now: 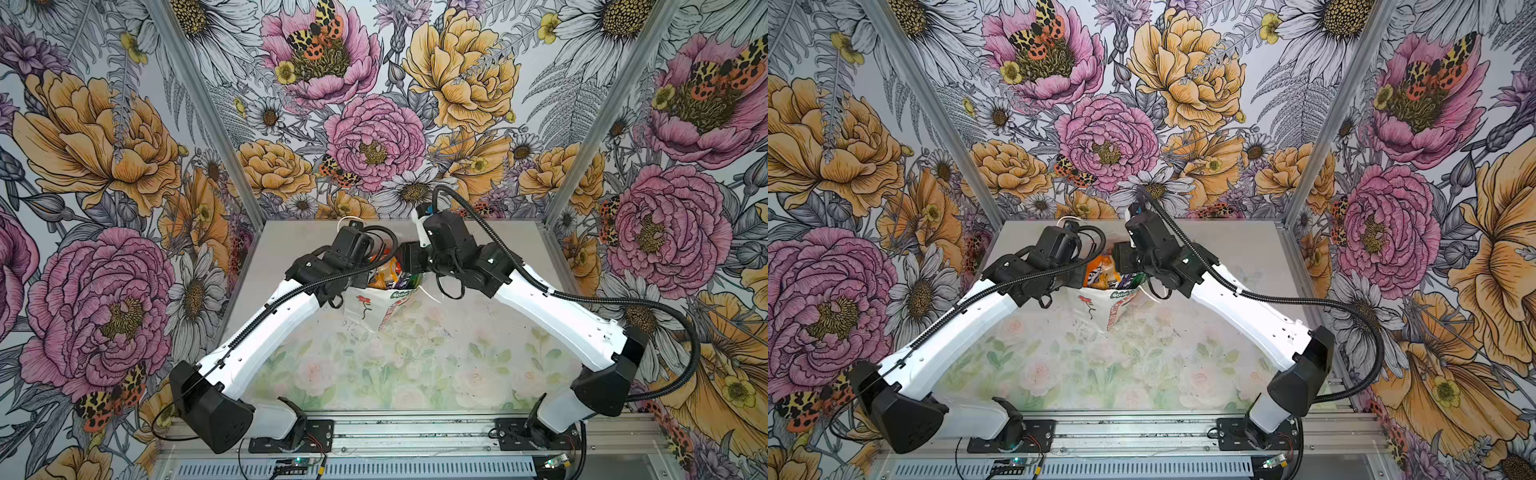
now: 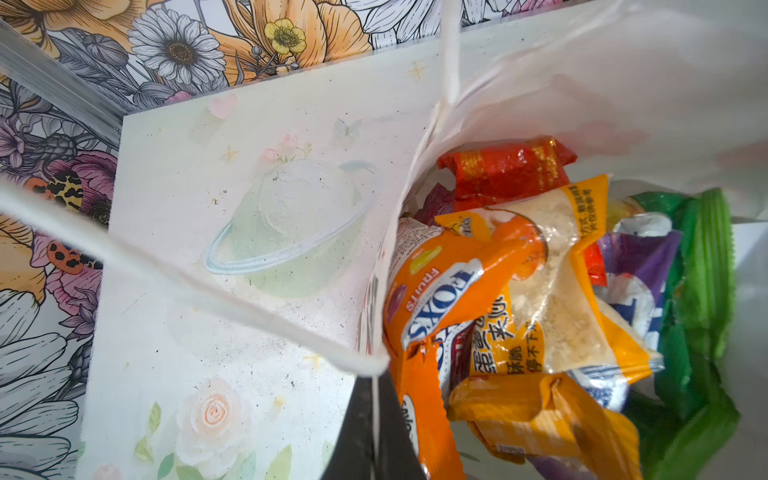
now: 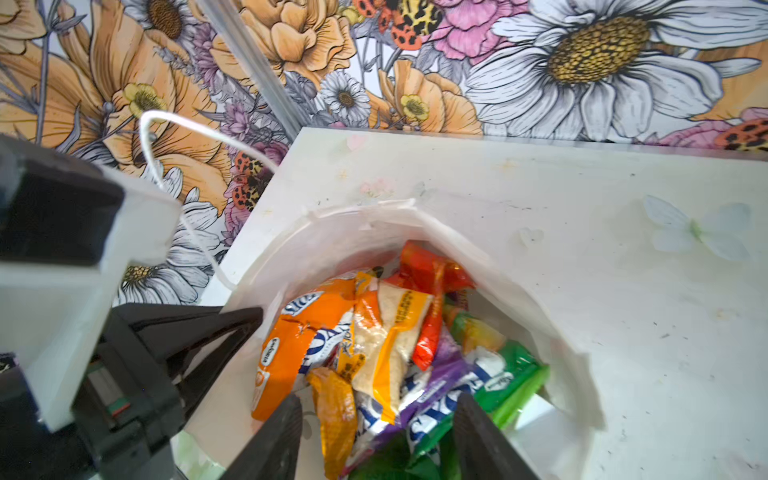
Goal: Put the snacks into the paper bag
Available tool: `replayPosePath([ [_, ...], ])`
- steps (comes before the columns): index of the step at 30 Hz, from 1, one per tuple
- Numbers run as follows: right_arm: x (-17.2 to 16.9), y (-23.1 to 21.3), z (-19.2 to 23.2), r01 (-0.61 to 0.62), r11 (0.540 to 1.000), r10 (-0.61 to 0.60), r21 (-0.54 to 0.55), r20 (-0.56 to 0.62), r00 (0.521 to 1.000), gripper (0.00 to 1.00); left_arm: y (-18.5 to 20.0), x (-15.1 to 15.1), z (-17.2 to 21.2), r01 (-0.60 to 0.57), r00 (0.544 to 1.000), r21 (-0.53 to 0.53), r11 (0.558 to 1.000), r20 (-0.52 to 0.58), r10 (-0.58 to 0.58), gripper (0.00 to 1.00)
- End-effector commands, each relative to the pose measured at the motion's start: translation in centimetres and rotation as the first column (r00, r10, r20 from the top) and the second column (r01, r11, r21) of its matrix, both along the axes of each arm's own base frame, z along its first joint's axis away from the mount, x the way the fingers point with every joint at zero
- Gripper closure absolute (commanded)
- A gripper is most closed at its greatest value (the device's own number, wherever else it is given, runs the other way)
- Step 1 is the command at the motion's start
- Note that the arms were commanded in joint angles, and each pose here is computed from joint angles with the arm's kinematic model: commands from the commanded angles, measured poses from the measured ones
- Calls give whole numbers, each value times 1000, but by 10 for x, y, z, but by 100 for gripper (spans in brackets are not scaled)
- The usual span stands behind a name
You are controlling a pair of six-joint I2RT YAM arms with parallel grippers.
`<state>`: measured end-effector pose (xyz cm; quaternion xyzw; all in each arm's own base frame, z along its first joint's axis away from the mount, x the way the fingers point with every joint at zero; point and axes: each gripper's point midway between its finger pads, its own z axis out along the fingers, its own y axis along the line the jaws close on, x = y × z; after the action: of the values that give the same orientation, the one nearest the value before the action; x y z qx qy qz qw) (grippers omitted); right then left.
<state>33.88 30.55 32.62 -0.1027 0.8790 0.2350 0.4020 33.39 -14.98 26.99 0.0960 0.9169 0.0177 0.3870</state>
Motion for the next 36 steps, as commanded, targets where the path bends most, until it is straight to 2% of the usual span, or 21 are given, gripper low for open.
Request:
replayPosePath([
  [1,6,-26,-1,101,995,-101,19,0,995,40,3,2,32,-11,995,-73,997,97,19,100],
  [5,7,-56,-13,221,975,-221,23,-15,975,38,2,2,32,-10,995,-72,997,95,17,100],
  [8,7,-91,-26,396,918,-396,25,-10,918,35,2,2,32,-10,995,-75,997,94,17,100],
  [10,5,-98,-31,426,902,-426,62,-13,904,34,2,2,31,-10,996,-74,997,93,17,100],
  [17,3,-76,-41,362,927,-356,103,-71,932,33,2,4,29,-12,996,-70,997,88,18,100],
  [26,5,-58,-67,340,940,-337,19,-78,938,31,2,3,30,-10,996,-73,997,89,17,100],
  [30,9,-55,-77,325,945,-327,-37,-84,941,36,1,3,30,-7,996,-75,997,90,14,100],
  [36,10,-48,-84,297,947,-308,-121,-75,949,51,1,2,32,-6,996,-76,997,92,13,100],
])
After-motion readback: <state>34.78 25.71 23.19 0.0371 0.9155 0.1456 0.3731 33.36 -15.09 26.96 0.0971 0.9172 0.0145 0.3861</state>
